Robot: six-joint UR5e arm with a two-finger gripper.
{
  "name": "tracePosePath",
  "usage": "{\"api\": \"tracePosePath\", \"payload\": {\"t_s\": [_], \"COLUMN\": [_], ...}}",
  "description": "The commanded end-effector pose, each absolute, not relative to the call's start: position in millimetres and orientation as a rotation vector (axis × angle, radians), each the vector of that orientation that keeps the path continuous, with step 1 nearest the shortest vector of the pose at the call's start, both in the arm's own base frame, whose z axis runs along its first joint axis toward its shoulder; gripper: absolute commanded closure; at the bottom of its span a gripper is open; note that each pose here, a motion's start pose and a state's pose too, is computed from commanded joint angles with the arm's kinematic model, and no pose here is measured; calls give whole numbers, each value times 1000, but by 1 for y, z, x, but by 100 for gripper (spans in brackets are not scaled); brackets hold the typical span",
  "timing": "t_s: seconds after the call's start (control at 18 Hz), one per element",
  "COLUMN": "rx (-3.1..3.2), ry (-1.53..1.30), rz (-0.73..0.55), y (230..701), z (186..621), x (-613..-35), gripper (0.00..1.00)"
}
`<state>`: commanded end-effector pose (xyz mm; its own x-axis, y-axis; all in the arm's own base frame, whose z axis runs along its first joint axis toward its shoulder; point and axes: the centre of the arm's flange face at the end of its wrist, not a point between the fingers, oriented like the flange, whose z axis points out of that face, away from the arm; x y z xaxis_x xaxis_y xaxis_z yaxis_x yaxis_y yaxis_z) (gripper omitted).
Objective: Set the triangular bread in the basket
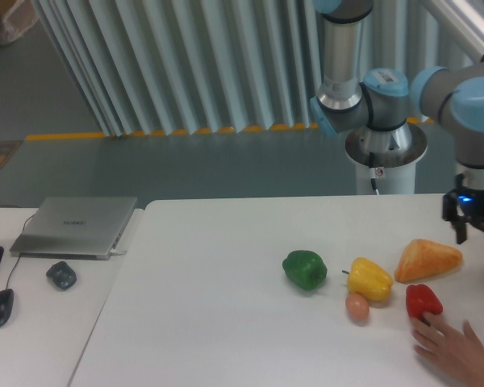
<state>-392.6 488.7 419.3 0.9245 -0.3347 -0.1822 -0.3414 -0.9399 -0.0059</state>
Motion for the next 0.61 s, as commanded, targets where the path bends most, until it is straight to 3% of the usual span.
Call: {"api": "tracePosePath", "payload": {"t_s": [0.17, 0.61], "rx": [-3012, -3004], "ry": [544, 576], "rz": [341, 339], "y": [495, 502], "z": [444, 448], "x": [-396, -375], "gripper": [0, 0]}}
